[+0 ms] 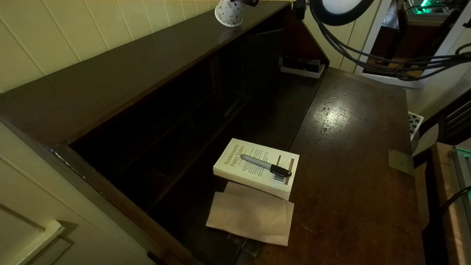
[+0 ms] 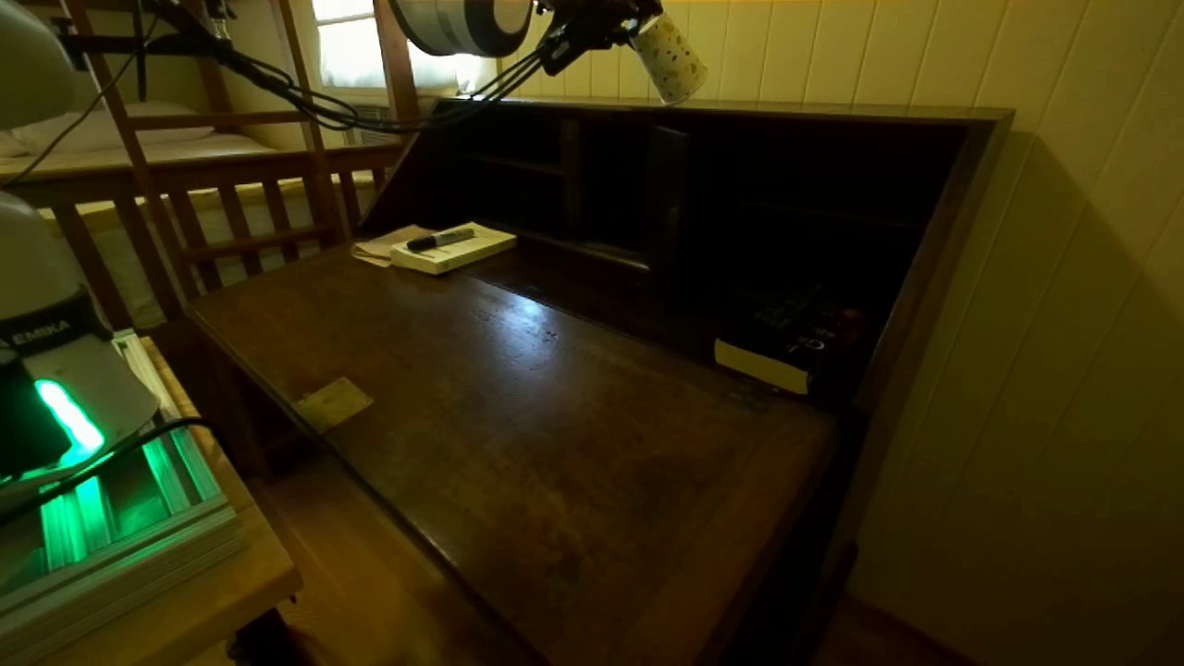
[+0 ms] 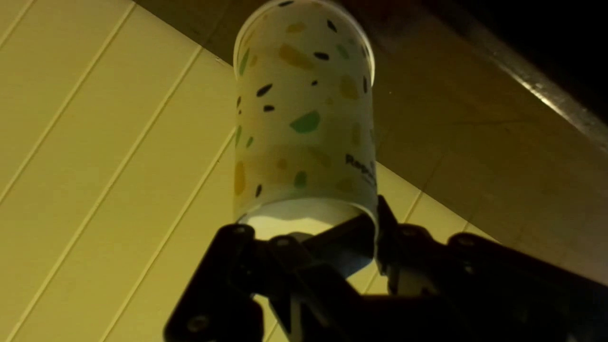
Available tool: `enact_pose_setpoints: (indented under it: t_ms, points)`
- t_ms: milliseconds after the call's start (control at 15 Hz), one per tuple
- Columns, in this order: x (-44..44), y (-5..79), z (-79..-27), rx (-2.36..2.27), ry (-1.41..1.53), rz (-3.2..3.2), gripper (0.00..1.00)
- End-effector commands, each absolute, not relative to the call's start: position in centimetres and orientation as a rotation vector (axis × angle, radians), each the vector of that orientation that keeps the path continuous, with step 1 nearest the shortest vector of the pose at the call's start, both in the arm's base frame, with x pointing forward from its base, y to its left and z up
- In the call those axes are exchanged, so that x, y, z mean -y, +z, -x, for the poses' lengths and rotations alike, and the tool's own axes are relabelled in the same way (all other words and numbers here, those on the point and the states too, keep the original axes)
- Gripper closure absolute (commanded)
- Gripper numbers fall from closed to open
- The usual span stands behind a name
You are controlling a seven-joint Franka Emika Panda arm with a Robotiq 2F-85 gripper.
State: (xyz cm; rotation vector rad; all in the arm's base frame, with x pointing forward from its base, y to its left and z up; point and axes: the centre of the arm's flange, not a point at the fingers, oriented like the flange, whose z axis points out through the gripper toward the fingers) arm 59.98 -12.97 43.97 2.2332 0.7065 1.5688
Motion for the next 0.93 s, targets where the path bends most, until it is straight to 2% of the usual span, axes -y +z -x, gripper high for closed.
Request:
enact_pose_setpoints:
  t_ms: [0,200,333,667,867]
  points:
    - [11.8,42.0,-62.6,-0.685,1.625,-2.199,0.99]
    - [11.0,41.3,-63.4,-0.666,1.642,-2.200,0.99]
    - [10.4,41.3,-63.7,-0.659,1.648,-2.204,0.71]
    - [8.8,40.4,-63.4,-0.639,1.616,-2.303,0.38]
    - [8.3,41.2,-63.1,-0.624,1.612,-2.367,0.15]
